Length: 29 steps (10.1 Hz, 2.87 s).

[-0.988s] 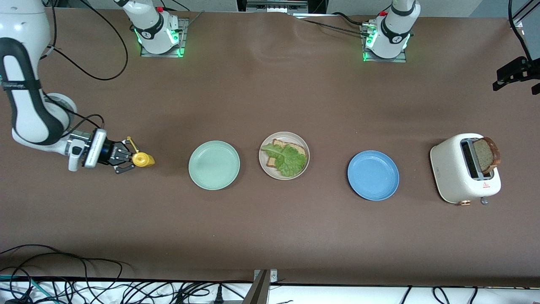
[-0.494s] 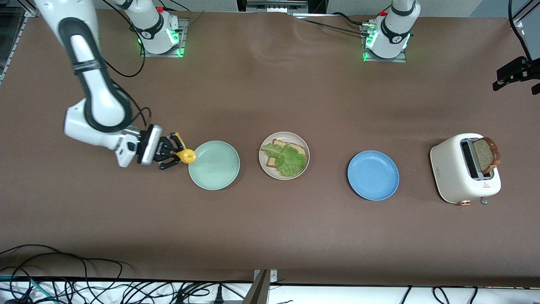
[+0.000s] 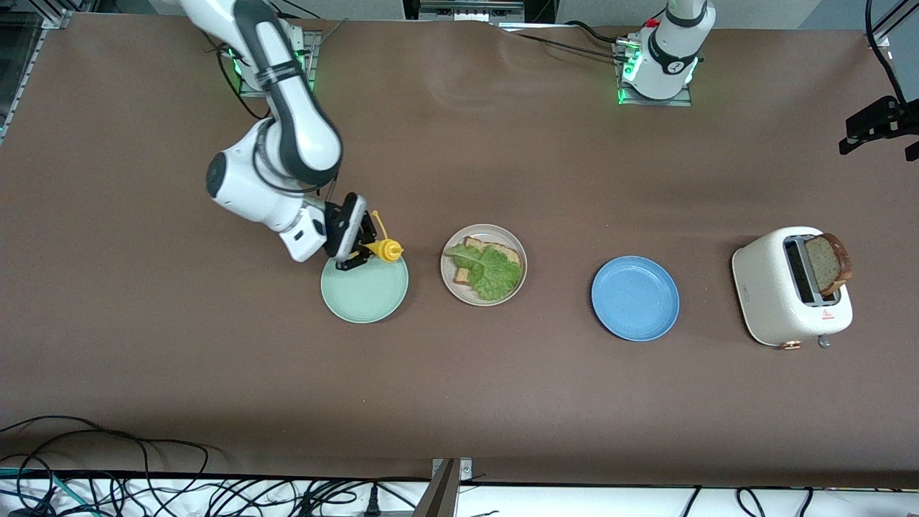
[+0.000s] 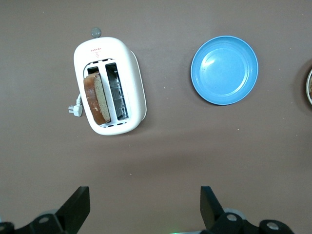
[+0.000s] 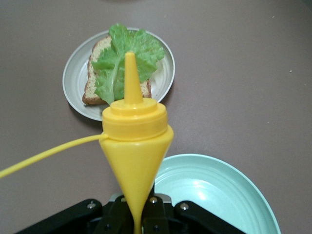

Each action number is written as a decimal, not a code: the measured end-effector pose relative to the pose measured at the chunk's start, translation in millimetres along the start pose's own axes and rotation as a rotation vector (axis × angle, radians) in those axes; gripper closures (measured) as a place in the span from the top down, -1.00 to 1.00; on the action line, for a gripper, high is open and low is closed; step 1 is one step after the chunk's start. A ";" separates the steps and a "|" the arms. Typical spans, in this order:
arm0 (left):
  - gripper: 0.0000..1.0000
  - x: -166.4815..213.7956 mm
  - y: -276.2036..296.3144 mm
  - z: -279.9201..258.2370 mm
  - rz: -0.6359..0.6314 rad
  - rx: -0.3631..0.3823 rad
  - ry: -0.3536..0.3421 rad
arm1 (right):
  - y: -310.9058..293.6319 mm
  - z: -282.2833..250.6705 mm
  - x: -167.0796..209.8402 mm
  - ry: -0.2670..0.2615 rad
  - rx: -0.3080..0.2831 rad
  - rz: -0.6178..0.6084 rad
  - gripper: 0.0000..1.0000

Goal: Make sandwich on beige plate with both arms
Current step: 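Lift the mustard bottle with the right gripper and carry it over the beige plate, then hold the mustard bottle tip-down over the lettuce with the right gripper, then carry the mustard bottle back to its spot with the right gripper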

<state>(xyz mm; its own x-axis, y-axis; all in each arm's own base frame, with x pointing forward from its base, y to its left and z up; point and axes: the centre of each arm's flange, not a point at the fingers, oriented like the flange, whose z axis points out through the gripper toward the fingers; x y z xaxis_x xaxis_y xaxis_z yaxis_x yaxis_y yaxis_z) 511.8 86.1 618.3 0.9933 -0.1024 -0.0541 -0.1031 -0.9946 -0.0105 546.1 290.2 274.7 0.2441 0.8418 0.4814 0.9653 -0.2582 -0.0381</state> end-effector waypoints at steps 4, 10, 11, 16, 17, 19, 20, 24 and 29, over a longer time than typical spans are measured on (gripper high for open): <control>1.00 0.1 0.2 0.0 0.000 0.000 0.000 | -25.0 45.3 59.1 -0.271 -0.009 -0.078 -0.90; 1.00 0.1 0.1 0.0 0.000 0.000 0.000 | -27.8 78.2 82.4 -0.602 0.044 -0.122 -0.90; 1.00 0.1 0.0 0.0 0.000 0.000 0.000 | -28.1 76.9 84.3 -0.630 0.045 -0.130 -0.90; 1.00 0.0 0.0 0.0 0.000 0.000 0.000 | -33.9 90.3 106.9 -0.683 0.024 -0.112 -0.90; 1.00 0.0 0.0 0.0 0.000 0.000 0.000 | -33.7 96.1 104.7 -0.694 0.021 -0.113 -0.90; 1.00 0.0 0.0 0.0 0.000 0.000 0.000 | -31.0 96.5 105.1 -0.698 0.010 -0.111 -0.90; 1.00 0.0 0.0 0.0 0.000 0.000 0.000 | -26.7 90.0 108.2 -0.687 -0.002 -0.102 -0.90; 1.00 0.1 0.1 0.0 0.000 0.000 0.000 | 4.6 19.8 93.7 -0.590 -0.018 0.012 -0.90; 1.00 0.0 -0.4 0.1 -0.001 0.000 0.000 | 43.9 -110.7 -1.3 -0.384 0.048 0.198 -0.90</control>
<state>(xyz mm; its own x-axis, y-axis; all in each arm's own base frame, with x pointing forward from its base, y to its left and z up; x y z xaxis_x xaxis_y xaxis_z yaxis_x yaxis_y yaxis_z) 511.9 86.5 618.3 0.9933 -0.1017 -0.0542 -0.1025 -0.9947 -0.0105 578.0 225.3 369.3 0.4332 0.8957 0.1000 0.8972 -0.4182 -0.1418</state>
